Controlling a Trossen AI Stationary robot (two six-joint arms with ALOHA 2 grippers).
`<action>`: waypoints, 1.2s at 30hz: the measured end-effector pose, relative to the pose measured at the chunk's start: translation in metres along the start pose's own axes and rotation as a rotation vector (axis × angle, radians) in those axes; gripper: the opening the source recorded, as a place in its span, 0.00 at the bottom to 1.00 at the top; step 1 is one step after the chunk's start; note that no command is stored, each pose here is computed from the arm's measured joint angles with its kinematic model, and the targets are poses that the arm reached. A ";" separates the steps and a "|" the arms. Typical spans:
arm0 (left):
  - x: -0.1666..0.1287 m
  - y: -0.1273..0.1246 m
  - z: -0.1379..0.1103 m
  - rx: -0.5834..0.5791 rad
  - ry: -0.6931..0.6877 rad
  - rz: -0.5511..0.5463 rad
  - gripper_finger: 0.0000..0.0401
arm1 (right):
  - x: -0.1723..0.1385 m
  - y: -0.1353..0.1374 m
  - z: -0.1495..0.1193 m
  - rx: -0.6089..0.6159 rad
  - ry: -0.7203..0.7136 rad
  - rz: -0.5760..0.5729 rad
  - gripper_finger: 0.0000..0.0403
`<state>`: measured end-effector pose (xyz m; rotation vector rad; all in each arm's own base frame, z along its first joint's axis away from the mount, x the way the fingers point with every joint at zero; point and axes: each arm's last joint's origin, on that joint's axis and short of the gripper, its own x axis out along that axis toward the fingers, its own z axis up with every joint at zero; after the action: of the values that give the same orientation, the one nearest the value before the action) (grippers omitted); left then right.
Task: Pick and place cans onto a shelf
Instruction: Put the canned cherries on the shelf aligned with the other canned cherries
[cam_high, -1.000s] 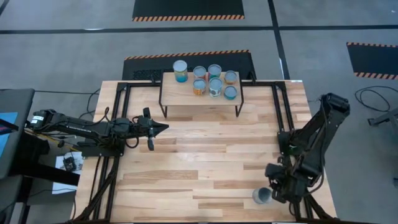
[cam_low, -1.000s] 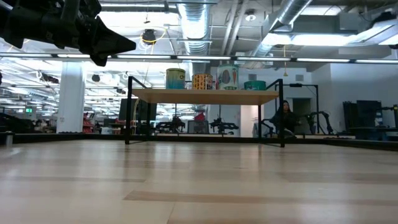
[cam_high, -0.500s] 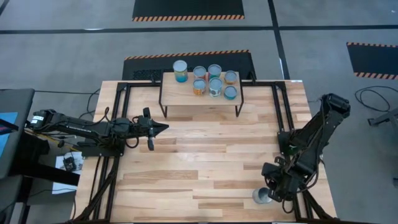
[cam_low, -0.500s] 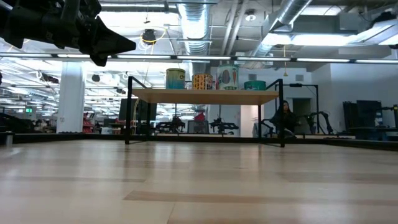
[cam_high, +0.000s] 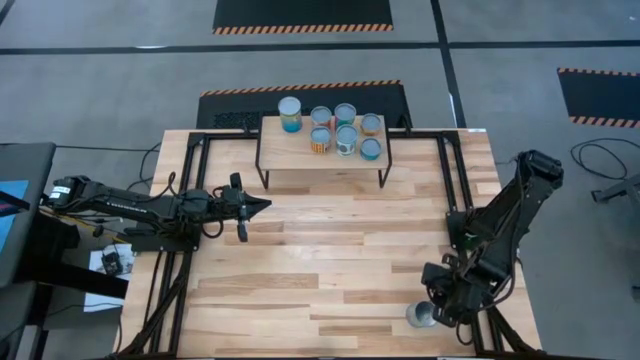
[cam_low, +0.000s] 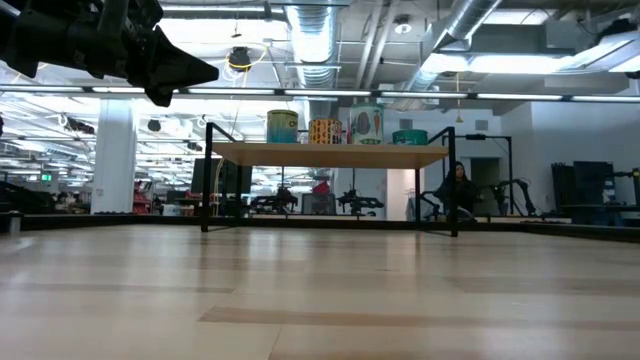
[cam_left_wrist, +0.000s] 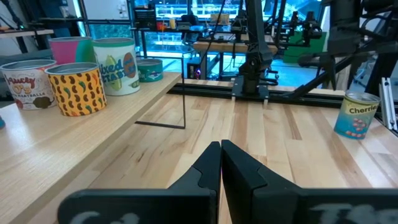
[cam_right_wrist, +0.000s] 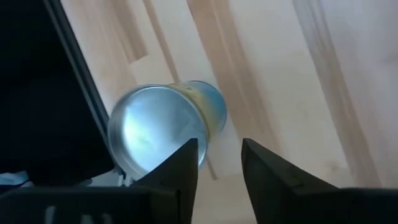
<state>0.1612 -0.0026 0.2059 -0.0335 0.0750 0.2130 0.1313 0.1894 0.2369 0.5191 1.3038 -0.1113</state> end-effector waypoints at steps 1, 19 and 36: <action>0.000 0.000 0.000 0.000 0.000 0.000 0.00 | 0.000 0.001 0.000 0.001 -0.001 0.005 0.37; 0.000 0.000 0.000 -0.001 0.000 0.000 0.00 | 0.018 -0.008 0.004 -0.027 -0.006 0.020 0.31; 0.000 0.000 0.000 -0.002 0.000 0.000 0.00 | 0.016 -0.001 0.046 -0.189 -0.141 0.143 0.01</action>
<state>0.1612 -0.0026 0.2059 -0.0350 0.0748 0.2133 0.1757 0.1722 0.2296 0.4329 1.1230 0.0927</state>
